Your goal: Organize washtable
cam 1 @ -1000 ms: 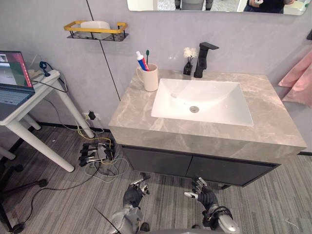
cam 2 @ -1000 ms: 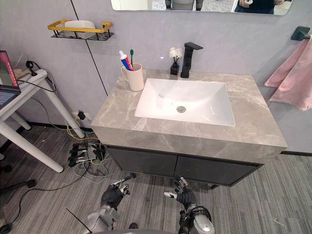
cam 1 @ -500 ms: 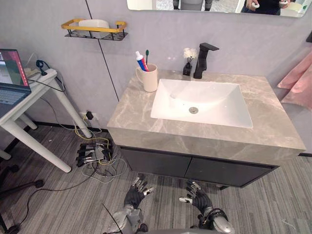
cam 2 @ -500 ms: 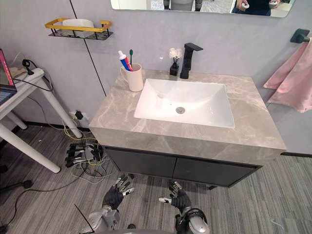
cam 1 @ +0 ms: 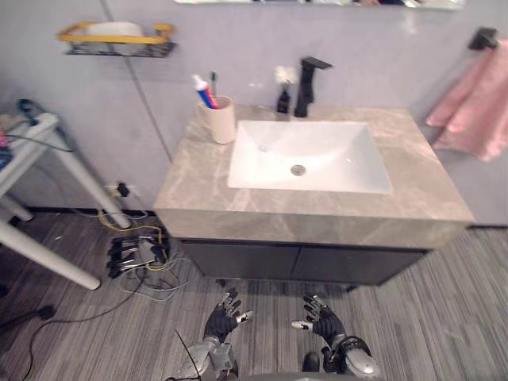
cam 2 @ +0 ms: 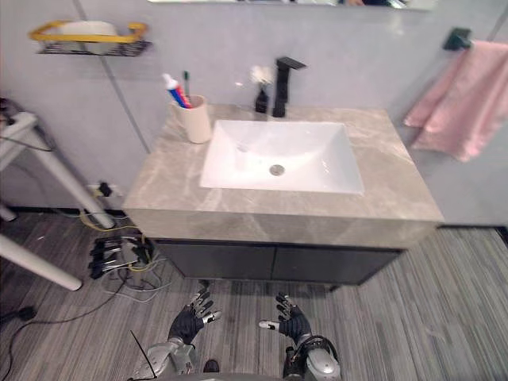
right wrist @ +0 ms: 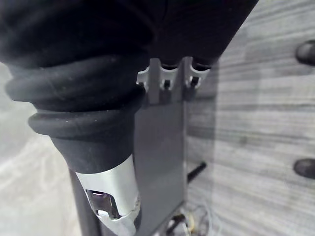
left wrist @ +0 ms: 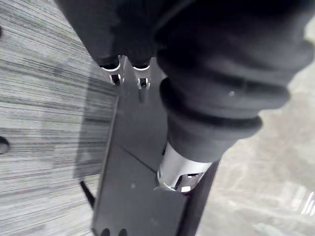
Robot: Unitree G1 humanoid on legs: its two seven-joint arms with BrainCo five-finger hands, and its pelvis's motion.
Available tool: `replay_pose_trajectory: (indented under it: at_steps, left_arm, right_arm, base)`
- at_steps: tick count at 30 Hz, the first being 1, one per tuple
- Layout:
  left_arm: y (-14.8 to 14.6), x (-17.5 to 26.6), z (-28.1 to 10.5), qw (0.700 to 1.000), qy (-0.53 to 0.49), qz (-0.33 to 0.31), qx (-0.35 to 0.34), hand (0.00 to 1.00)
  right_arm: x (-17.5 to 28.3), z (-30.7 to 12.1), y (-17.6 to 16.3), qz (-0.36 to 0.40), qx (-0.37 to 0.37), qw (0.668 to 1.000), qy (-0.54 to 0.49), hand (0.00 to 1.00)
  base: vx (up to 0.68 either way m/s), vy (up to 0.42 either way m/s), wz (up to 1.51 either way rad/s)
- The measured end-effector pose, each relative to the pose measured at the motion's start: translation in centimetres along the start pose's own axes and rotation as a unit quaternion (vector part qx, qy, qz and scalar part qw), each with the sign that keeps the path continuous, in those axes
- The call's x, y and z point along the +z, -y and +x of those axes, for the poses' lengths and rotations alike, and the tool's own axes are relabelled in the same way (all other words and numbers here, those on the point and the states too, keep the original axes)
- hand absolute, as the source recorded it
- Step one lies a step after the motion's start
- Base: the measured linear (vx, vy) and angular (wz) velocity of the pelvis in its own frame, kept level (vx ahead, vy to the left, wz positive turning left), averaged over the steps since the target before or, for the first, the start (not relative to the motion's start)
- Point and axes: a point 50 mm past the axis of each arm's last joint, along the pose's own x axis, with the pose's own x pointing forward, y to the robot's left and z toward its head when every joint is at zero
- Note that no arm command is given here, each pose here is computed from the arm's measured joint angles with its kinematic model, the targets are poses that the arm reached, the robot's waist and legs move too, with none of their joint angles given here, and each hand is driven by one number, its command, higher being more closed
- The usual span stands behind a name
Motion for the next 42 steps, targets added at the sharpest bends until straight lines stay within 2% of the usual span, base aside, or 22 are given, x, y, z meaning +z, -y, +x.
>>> replay_pose_trajectory:
  at_steps: [5, 7, 9, 12, 15, 21, 30, 35, 42]
  left_arm:
    - [-2.8, 0.3, 1.9, 0.995, -0.033, 0.078, 0.061, 0.00]
    - [-4.9, 1.3, 2.2, 0.990, -0.032, 0.096, 0.103, 0.00]
    - [-5.5, 0.1, 2.1, 0.987, -0.052, 0.068, 0.133, 0.00]
    - [-6.8, -1.5, 1.2, 0.981, -0.080, 0.051, 0.170, 0.00]
    - [-7.5, -3.0, -0.1, 0.976, -0.102, 0.033, 0.188, 0.00]
    - [-6.3, -4.1, -0.1, 0.975, -0.108, -0.014, 0.192, 0.00]
    - [-7.1, -5.0, -0.7, 0.967, -0.124, -0.044, 0.219, 0.00]
    - [-8.0, -6.8, -2.5, 0.951, -0.140, -0.079, 0.265, 0.00]
    - [-8.7, -7.1, -3.1, 0.950, -0.144, -0.062, 0.270, 0.00]
  right_arm:
    - [0.0, 1.1, 2.3, -0.001, -0.068, 0.998, -0.017, 0.00]
    - [-1.3, 0.7, 2.9, 0.001, -0.083, 0.996, -0.038, 0.00]
    - [-2.5, 0.4, 5.0, -0.004, -0.120, 0.990, -0.075, 0.00]
    - [-5.0, 0.3, 5.3, -0.017, -0.119, 0.981, -0.153, 0.00]
    - [-3.8, 1.6, 4.4, -0.048, -0.093, 0.984, -0.144, 0.00]
    - [-4.0, 0.7, 6.5, -0.077, -0.106, 0.980, -0.148, 0.00]
    - [-6.2, -1.1, 7.0, 0.023, -0.159, 0.973, -0.163, 0.00]
    - [-4.1, 0.5, 7.2, 0.029, -0.156, 0.979, -0.131, 0.00]
    - [-5.5, -0.4, 7.4, 0.036, -0.160, 0.974, -0.156, 0.00]
  base:
    - [-0.07, 0.043, -0.91]
    - [-0.06, 0.092, -1.15]
    - [-0.17, 0.099, -1.66]
    - [-0.06, 0.022, -1.80]
    - [-0.05, -0.162, -1.97]
    - [-0.08, -0.209, -0.98]
    - [-0.07, 0.042, -0.56]
    - [-0.03, 0.200, -2.31]
    - [-0.04, 0.282, -2.08]
